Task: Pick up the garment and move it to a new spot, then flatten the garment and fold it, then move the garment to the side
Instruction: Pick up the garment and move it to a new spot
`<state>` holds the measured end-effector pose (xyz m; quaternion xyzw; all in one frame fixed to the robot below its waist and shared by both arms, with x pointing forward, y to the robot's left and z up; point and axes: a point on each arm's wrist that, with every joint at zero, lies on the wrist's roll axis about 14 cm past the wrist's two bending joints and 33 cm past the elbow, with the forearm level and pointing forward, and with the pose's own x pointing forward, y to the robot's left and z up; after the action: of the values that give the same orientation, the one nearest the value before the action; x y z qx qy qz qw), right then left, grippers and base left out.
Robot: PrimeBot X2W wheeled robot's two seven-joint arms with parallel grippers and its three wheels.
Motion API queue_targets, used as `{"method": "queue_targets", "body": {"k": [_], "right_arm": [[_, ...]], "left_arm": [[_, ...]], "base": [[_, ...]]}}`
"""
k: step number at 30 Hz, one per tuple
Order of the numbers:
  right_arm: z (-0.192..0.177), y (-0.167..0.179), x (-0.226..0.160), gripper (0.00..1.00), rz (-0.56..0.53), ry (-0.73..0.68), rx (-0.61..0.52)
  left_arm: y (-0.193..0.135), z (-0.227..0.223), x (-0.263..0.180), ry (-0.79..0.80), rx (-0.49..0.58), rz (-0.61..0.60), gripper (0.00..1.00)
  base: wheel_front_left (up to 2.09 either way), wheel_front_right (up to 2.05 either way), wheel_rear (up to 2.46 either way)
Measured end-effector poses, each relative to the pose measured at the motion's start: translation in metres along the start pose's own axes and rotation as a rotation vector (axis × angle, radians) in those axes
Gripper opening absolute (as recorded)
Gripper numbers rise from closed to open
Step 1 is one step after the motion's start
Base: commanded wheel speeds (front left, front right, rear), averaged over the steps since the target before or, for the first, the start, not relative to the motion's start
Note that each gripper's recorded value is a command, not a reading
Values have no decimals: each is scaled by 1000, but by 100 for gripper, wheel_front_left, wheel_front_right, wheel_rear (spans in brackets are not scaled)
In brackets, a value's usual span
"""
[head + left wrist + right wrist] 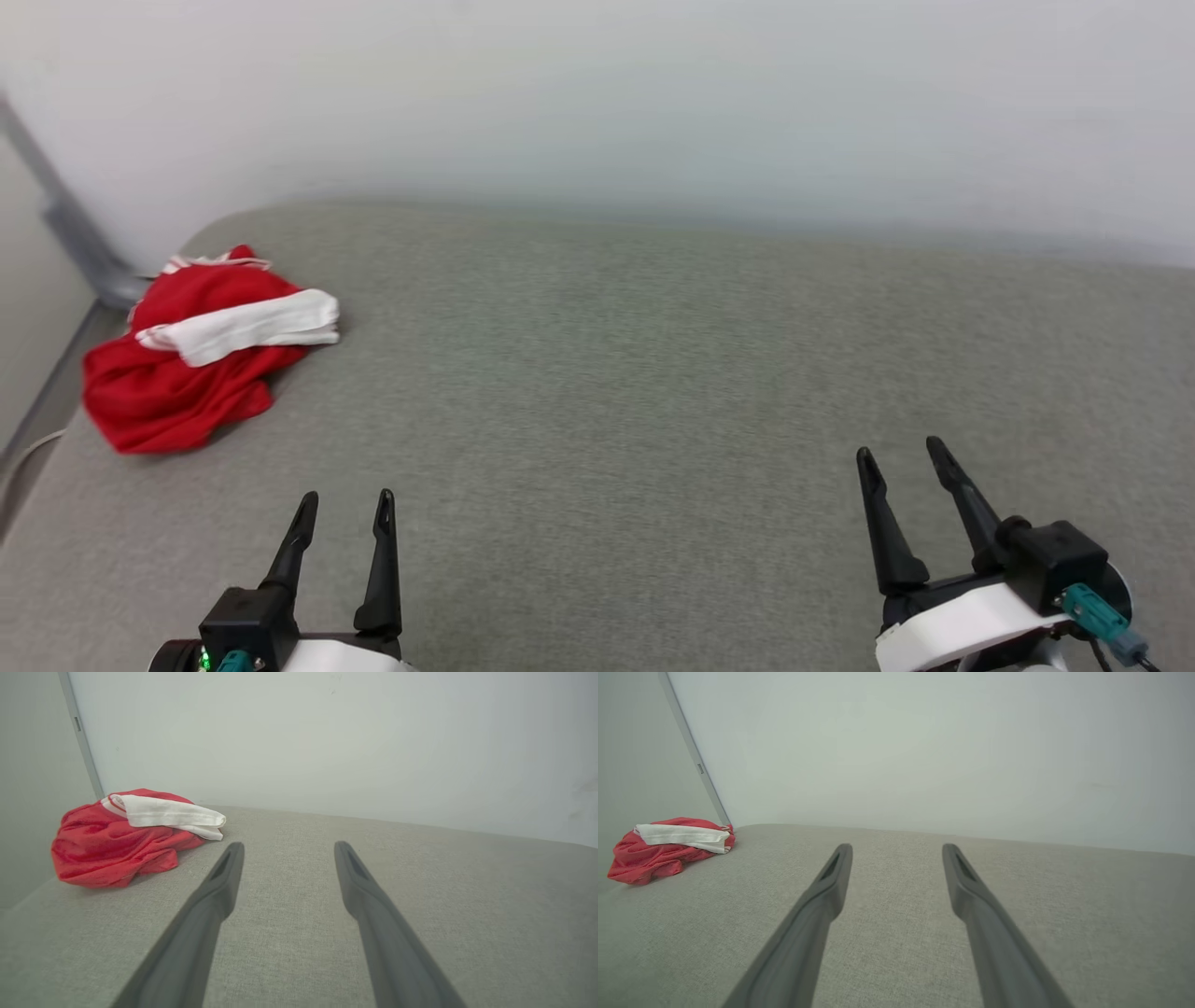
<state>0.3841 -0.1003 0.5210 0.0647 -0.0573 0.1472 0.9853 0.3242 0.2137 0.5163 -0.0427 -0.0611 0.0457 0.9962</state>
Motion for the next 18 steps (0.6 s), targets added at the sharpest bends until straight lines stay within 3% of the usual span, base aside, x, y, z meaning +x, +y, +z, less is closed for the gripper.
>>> {"method": "queue_targets", "body": {"k": [18], "right_arm": [[-11, 91, 27, 100, 273, 26, 53]], "left_arm": [[74, 14, -62, -25, 49, 252, 100]], "base": [[0, 0, 0]]}}
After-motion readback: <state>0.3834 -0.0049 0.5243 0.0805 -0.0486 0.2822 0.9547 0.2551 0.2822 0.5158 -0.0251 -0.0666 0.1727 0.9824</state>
